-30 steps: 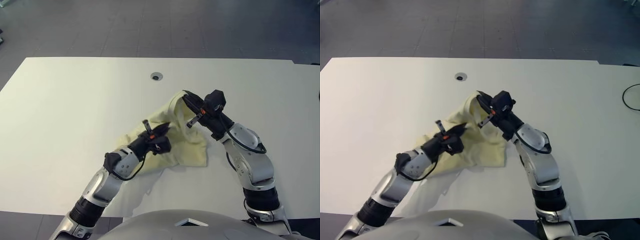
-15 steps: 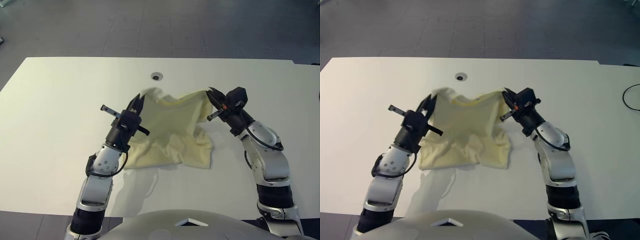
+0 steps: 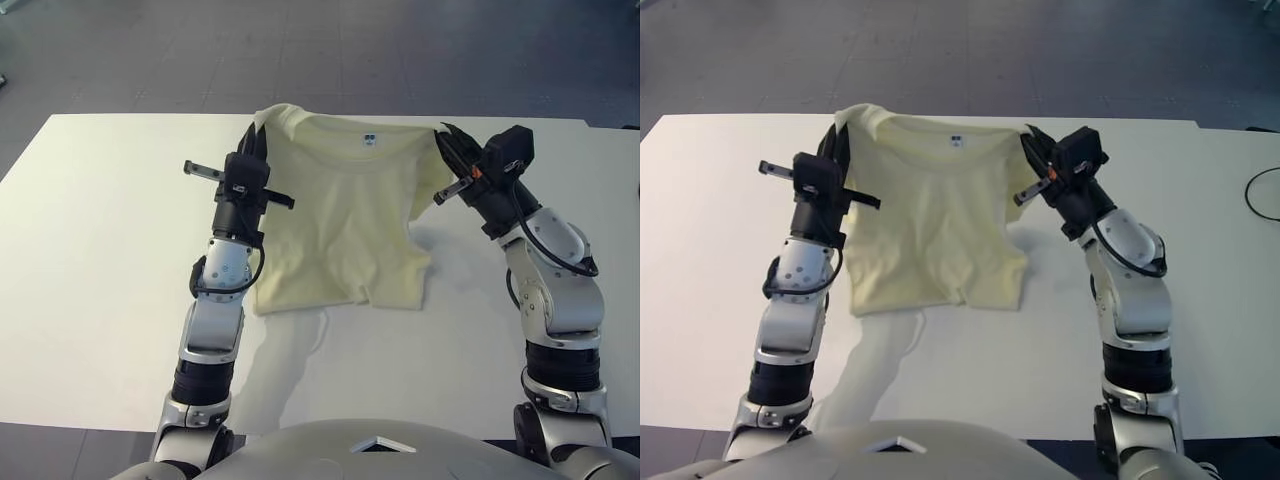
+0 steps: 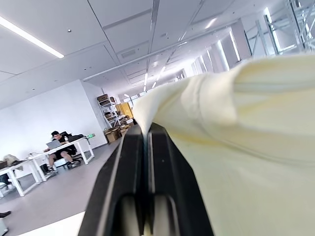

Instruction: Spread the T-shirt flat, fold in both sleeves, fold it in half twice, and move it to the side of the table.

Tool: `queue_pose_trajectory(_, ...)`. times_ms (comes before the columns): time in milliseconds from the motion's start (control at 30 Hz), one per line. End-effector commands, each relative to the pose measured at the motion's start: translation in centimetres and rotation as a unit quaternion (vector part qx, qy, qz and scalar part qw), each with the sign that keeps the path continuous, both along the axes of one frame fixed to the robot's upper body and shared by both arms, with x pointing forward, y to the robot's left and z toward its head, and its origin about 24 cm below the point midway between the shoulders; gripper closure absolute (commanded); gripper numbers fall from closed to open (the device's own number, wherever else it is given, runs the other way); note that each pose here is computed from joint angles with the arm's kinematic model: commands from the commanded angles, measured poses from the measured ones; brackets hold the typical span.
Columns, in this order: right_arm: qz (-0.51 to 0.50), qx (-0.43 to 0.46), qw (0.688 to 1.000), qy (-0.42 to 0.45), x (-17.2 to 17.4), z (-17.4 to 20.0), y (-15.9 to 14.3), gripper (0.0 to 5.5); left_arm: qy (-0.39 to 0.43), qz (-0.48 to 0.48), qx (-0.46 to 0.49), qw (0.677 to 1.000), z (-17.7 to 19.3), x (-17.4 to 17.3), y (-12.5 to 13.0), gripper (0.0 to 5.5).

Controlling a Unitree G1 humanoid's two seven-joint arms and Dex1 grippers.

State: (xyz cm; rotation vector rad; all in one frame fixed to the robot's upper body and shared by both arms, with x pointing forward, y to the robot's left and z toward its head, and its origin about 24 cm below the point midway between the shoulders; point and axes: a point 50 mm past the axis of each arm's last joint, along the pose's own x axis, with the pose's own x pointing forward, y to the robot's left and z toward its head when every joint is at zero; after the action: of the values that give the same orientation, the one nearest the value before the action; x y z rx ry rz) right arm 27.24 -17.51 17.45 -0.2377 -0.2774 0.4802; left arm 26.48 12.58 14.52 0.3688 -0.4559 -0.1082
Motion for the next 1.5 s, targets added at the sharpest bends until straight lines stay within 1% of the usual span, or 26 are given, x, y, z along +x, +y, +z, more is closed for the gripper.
queue_pose_trajectory(33,0.002,-0.004,1.000,-0.020,0.5,1.1,0.1,5.50,-0.008,0.004,0.007,1.000,0.3,0.8,-0.1,5.48)
queue_pose_trajectory(200,-0.002,-0.015,0.999,-0.034,1.5,1.8,0.0,5.50,-0.032,-0.005,0.011,0.999,0.9,1.7,-0.5,5.48)
queue_pose_trajectory(400,-0.019,-0.039,0.998,-0.054,4.2,3.3,-0.3,5.50,-0.088,0.006,0.013,0.996,2.6,4.3,-0.3,5.48)
queue_pose_trajectory(500,-0.026,-0.052,0.997,-0.051,5.5,3.3,-0.4,5.50,-0.094,0.008,0.030,0.995,2.5,6.1,-0.1,5.48)
queue_pose_trajectory(667,-0.029,-0.079,0.996,-0.043,7.3,2.6,-0.4,5.50,-0.081,0.012,0.048,0.995,1.4,8.6,0.2,5.48)
queue_pose_trajectory(833,-0.046,-0.095,0.993,-0.061,9.3,3.3,-0.6,5.50,-0.093,0.017,0.069,0.993,2.4,10.6,0.5,5.48)
queue_pose_trajectory(1033,-0.075,-0.098,0.988,-0.095,11.4,5.1,-0.9,5.50,-0.104,0.018,0.096,0.990,3.8,12.1,0.8,5.48)
queue_pose_trajectory(1233,-0.096,-0.102,0.984,-0.108,12.9,6.2,-0.8,5.50,-0.100,0.030,0.103,0.989,5.1,13.4,1.1,5.48)
queue_pose_trajectory(1400,-0.108,-0.094,0.982,-0.122,13.3,6.9,-1.0,5.50,-0.110,0.033,0.104,0.988,6.0,13.6,1.3,5.48)
queue_pose_trajectory(1500,-0.100,-0.100,0.981,-0.130,13.0,6.7,-1.0,5.50,-0.120,0.007,0.117,0.986,6.0,13.3,1.0,5.48)
